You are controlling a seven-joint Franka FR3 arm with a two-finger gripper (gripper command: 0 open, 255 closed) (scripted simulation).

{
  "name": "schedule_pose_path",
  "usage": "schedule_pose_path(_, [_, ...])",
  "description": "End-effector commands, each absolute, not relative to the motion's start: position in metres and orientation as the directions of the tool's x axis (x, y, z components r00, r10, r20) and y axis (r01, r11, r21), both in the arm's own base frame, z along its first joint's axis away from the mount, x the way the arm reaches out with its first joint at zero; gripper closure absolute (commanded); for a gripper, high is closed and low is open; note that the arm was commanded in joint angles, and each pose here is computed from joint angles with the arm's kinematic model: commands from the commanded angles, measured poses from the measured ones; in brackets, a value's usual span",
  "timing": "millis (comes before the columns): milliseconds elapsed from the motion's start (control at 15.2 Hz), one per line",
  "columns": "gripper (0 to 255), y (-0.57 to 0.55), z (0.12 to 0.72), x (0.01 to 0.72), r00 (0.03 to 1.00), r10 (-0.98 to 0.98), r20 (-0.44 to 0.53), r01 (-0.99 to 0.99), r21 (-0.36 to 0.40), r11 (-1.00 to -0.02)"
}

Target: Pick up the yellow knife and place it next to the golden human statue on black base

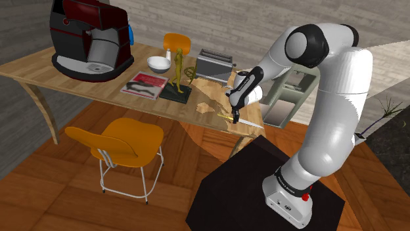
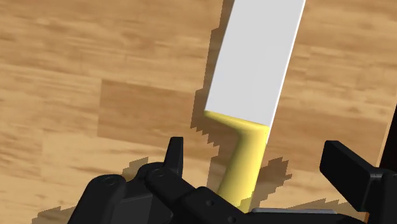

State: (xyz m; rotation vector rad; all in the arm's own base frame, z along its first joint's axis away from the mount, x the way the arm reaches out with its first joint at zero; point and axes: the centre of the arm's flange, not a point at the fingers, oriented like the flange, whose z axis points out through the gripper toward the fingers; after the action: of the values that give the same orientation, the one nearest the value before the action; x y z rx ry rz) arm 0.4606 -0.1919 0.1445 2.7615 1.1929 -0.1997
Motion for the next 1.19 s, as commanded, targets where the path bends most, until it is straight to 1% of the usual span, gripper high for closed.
schedule_pose_path(0, [0, -0.192, 0.144, 0.461, 0.679, 0.714, -0.171, 0.73, 0.064, -0.68])
schedule_pose_path(66, [0, -0.192, 0.144, 0.461, 0.679, 0.714, -0.171, 0.73, 0.064, -0.68])
schedule_pose_path(132, [255, -0.192, 0.144, 0.461, 0.679, 0.714, -0.171, 0.73, 0.064, -0.68])
schedule_pose_path(726, [255, -0.192, 0.144, 0.461, 0.679, 0.714, -0.171, 0.73, 0.064, -0.68])
schedule_pose_path(1122, [255, -0.192, 0.176, 0.461, 0.679, 0.714, -0.171, 0.73, 0.064, -0.68])
